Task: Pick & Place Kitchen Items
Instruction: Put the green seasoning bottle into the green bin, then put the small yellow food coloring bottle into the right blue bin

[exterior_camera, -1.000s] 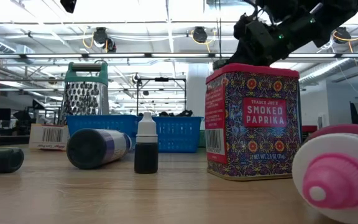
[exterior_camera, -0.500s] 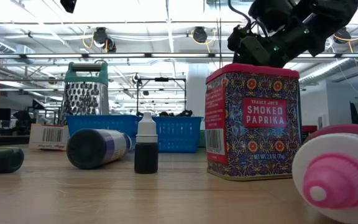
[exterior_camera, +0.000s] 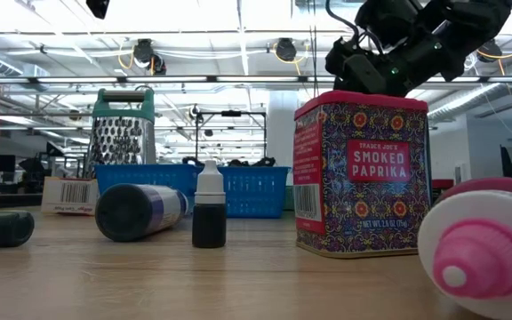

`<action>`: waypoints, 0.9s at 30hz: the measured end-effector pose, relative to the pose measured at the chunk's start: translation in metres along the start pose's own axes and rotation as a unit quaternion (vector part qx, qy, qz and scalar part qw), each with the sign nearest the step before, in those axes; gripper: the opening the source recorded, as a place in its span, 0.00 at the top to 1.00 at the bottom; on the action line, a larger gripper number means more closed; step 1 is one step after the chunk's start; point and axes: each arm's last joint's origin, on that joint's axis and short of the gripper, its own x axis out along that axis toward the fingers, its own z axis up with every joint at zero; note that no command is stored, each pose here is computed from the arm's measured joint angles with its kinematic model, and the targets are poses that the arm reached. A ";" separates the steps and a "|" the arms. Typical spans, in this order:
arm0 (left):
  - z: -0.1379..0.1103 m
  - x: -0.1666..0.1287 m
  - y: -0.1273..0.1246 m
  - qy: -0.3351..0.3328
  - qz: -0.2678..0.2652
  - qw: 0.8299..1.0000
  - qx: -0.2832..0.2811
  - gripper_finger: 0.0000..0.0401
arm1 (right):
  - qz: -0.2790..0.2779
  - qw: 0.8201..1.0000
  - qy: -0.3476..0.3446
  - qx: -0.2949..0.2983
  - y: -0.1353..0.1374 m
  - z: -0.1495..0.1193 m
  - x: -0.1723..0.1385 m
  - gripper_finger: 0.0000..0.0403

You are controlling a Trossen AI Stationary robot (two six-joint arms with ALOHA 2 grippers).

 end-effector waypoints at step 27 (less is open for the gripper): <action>0.000 0.000 0.000 0.000 0.000 1.000 -0.003 0.95 | 0.115 0.986 -0.117 -0.036 0.030 0.021 -0.030 0.46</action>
